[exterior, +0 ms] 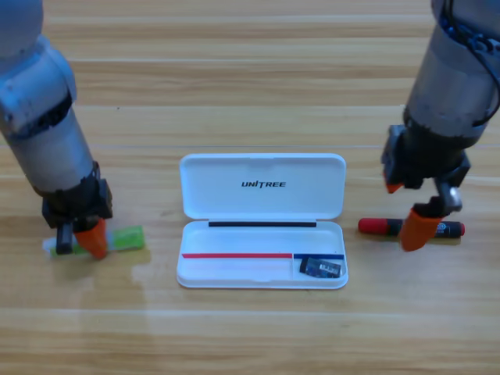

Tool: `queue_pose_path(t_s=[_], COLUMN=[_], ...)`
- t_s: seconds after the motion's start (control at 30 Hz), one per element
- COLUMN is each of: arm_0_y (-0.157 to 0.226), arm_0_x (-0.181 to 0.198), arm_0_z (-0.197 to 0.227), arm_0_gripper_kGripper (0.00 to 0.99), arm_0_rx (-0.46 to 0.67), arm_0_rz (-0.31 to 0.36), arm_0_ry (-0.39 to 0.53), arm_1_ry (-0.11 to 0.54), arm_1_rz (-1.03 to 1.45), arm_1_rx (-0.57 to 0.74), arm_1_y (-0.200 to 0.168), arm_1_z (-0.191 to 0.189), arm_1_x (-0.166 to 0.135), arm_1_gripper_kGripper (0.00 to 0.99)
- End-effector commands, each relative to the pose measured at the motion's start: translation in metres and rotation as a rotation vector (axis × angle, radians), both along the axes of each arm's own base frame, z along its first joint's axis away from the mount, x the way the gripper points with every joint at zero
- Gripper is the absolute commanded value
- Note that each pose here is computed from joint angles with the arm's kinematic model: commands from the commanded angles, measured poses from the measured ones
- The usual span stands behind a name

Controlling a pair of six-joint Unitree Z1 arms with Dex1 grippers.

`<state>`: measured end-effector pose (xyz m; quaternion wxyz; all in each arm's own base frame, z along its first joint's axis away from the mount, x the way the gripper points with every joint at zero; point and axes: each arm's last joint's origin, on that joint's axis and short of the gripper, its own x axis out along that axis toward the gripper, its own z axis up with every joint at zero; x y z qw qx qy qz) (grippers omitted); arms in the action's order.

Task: Clean up eraser and pencils

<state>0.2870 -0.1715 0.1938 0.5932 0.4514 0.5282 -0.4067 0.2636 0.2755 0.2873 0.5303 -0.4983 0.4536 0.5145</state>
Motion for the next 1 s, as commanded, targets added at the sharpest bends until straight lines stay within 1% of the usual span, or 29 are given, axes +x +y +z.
queue_pose_path(t_s=[0.03, 0.2, 0.33, 0.47, 0.67, 0.7, 0.73, 0.77, 0.9, 0.93, 1.0], arm_0_y=[-0.012, -0.034, -0.053, -0.065, -0.074, -0.076, -0.078, -0.080, -0.093, -0.096, -0.104], arm_0_x=[-0.003, -0.011, -0.017, -0.020, -0.023, -0.023, -0.024, -0.024, -0.027, -0.027, -0.030], arm_0_z=[0.043, 0.082, 0.095, 0.096, 0.090, 0.090, 0.090, 0.089, 0.082, 0.080, 0.077], arm_0_gripper_kGripper=[0.000, 0.000, 0.000, 0.000, 0.000, 0.000, 0.000, 0.000, 0.000, 0.000, 0.000], arm_0_rx=[-0.007, -0.035, -0.049, -0.053, -0.047, -0.047, -0.048, -0.047, -0.037, -0.034, -0.031], arm_0_rz=[-0.033, -0.068, -0.090, -0.109, -0.121, -0.124, -0.127, -0.133, -0.157, -0.163, -0.180], arm_0_ry=[-0.045, -0.079, -0.092, -0.093, -0.081, -0.081, -0.081, -0.080, -0.075, -0.074, -0.071], arm_1_ry=[0.051, 0.041, 0.045, 0.049, 0.050, 0.052, 0.054, 0.056, 0.061, 0.061, 0.069], arm_1_rz=[-0.077, -0.080, -0.074, -0.075, -0.070, -0.067, -0.065, -0.064, -0.062, -0.060, -0.052], arm_1_rx=[-0.085, -0.123, -0.143, -0.149, -0.169, -0.170, -0.172, -0.172, -0.170, -0.170, -0.165], arm_1_y=[-0.022, -0.025, -0.028, -0.031, -0.033, -0.033, -0.034, -0.033, -0.033, -0.033, -0.033], arm_1_z=[-0.047, -0.073, -0.087, -0.097, -0.111, -0.112, -0.114, -0.114, -0.116, -0.116, -0.117], arm_1_x=[0.044, 0.063, 0.072, 0.080, 0.088, 0.089, 0.089, 0.089, 0.090, 0.090, 0.089], arm_1_gripper_kGripper=[0.850, 0.848, 0.847, 0.810, 0.808, 0.790, 0.741, 0.727, 0.726, 0.676, 0.436])
